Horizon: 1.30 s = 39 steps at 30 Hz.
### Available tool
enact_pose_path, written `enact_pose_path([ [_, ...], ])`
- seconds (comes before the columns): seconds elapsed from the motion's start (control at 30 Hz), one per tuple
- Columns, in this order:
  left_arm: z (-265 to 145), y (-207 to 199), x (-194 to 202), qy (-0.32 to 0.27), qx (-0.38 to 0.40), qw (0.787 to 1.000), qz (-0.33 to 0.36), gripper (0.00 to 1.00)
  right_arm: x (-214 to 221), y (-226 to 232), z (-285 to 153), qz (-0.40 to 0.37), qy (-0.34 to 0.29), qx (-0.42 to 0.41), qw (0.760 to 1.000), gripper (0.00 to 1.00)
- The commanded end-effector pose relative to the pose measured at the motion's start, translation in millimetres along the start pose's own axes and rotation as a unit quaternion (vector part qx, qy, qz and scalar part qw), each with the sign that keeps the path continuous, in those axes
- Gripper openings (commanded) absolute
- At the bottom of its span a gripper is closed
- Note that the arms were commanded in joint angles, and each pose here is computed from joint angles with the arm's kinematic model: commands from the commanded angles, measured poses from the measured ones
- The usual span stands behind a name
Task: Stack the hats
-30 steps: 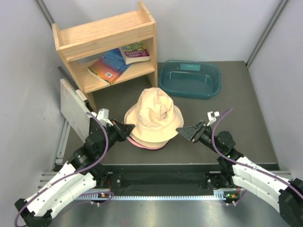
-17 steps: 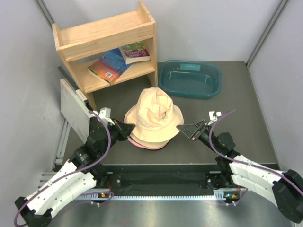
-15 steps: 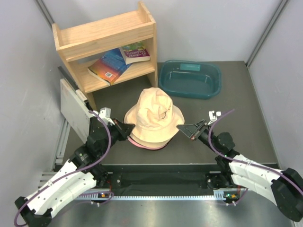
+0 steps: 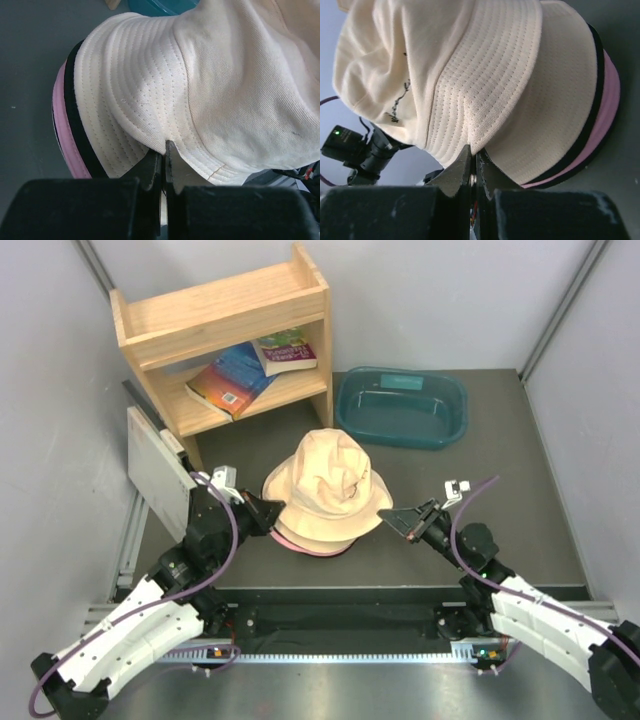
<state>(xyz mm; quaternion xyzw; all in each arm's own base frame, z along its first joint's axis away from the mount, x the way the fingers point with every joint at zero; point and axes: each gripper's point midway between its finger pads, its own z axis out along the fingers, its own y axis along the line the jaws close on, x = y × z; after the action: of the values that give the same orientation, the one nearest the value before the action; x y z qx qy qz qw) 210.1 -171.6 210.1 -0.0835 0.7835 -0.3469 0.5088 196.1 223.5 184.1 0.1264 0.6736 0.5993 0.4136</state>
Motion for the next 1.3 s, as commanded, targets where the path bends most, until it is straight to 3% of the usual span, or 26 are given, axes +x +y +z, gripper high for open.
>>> enact_pose_path([
  [0.0,1.0,3.8,-12.7,-0.02,-0.02,0.999,0.02,0.0,12.0,-59.7,-3.5,-0.019,0.015,0.115,0.993,0.0],
  [0.27,9.2,14.8,-12.4,-0.015,-0.056,0.998,0.039,0.0,43.9,-80.3,7.2,-0.019,0.061,0.152,0.986,0.0],
  [0.53,20.9,54.6,-14.3,-0.007,-0.14,0.988,0.058,0.0,83.6,-88.8,23.2,-0.009,0.113,0.162,0.98,0.0],
  [0.8,46.9,69.0,-30.3,-0.005,-0.134,0.99,0.05,0.0,85.5,-85.4,30.0,-0.032,0.125,0.166,0.978,0.0],
  [0.9,57.1,66.0,-39.1,-0.012,-0.13,0.989,0.066,0.0,67.6,-87.7,23.0,-0.072,0.101,0.198,0.972,0.2],
  [0.93,60.4,63.1,-42.4,-0.016,-0.124,0.99,0.07,0.0,58.4,-88.2,21.6,-0.084,0.083,0.208,0.971,0.41],
  [1.03,67.4,60.0,-46.8,-0.019,-0.118,0.989,0.082,0.0,32.5,-79.3,13.1,-0.123,0.045,0.221,0.966,0.76],
  [1.13,74.1,57.2,-54.2,-0.025,-0.116,0.988,0.095,0.0,2.5,-60.4,8.0,-0.159,0.009,0.207,0.965,0.86],
  [1.27,82.3,56.4,-56.7,-0.022,-0.113,0.987,0.11,0.0,-35.3,-20.3,11.9,-0.205,-0.025,0.15,0.967,0.88],
])
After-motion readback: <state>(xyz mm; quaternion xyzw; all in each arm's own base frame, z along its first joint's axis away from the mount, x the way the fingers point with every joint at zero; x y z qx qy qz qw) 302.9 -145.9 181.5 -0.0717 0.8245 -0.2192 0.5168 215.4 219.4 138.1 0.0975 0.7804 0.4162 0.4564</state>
